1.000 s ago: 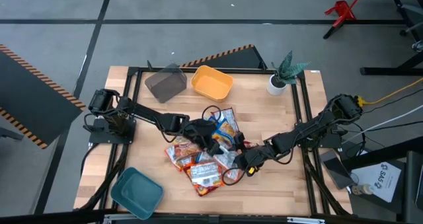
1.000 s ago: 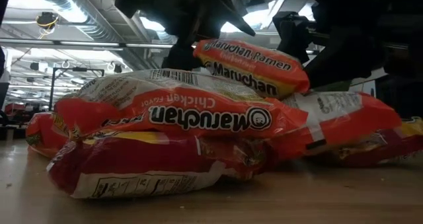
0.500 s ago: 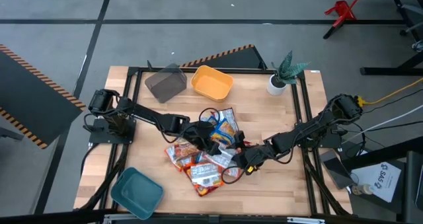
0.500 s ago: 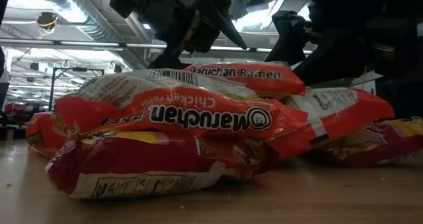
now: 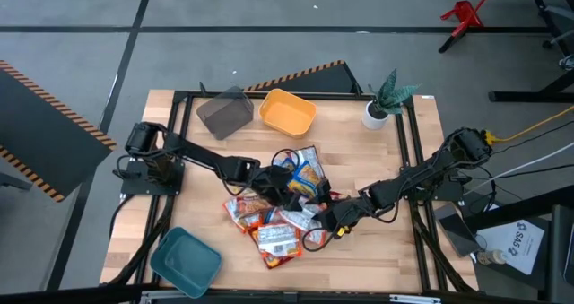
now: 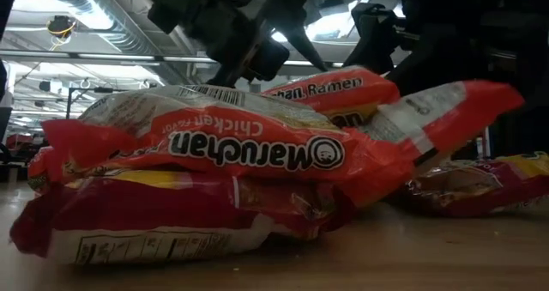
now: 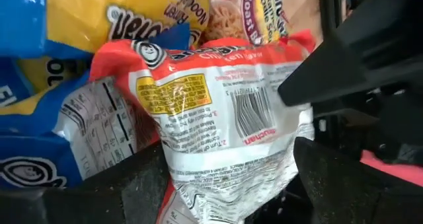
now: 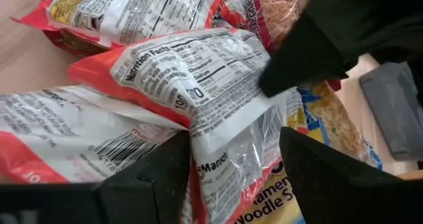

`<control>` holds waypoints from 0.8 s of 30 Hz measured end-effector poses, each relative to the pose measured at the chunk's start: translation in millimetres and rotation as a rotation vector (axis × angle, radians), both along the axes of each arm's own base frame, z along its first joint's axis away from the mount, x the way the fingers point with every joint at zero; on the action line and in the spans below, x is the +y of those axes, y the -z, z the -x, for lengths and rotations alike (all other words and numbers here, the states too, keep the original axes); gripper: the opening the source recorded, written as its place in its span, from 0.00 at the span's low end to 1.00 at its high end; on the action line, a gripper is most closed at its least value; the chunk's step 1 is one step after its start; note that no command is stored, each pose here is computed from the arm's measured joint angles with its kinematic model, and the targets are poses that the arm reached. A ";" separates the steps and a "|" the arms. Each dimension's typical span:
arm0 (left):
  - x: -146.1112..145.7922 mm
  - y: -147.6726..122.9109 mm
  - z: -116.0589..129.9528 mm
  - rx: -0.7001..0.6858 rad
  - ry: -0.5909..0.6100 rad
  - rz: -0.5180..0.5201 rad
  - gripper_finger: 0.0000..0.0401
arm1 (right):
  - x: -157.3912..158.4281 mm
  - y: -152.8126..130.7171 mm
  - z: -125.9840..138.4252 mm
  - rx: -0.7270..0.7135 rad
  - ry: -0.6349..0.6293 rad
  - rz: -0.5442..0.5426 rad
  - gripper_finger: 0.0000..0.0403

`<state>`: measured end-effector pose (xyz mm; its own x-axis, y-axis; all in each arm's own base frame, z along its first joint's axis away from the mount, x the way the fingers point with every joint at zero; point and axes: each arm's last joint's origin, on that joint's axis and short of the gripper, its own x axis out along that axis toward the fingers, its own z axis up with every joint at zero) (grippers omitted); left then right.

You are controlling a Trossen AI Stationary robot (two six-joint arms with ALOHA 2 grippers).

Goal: Sort Maruchan noodles
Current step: Put the orange noodle pack into the blue bin

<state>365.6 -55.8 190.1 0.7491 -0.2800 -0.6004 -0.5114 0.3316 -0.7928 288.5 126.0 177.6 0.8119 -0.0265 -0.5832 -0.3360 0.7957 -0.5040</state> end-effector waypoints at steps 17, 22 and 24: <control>16.7 -3.9 -4.6 -0.031 -0.059 0.062 0.50 | -0.1 0.0 0.1 -0.004 0.013 0.007 0.55; 20.5 -4.1 -5.0 -0.031 -0.069 0.062 0.40 | -0.5 -0.1 0.0 -0.005 0.016 0.008 0.55; 21.8 -4.1 -5.1 -0.031 -0.073 0.062 0.36 | -0.6 -0.1 -0.1 -0.005 0.017 0.009 0.55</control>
<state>370.6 -33.9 194.1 0.7869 -0.2601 -0.5596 -0.5069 0.2447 -0.8265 288.6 125.4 177.7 0.8143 -0.0452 -0.5787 -0.3199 0.7969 -0.5125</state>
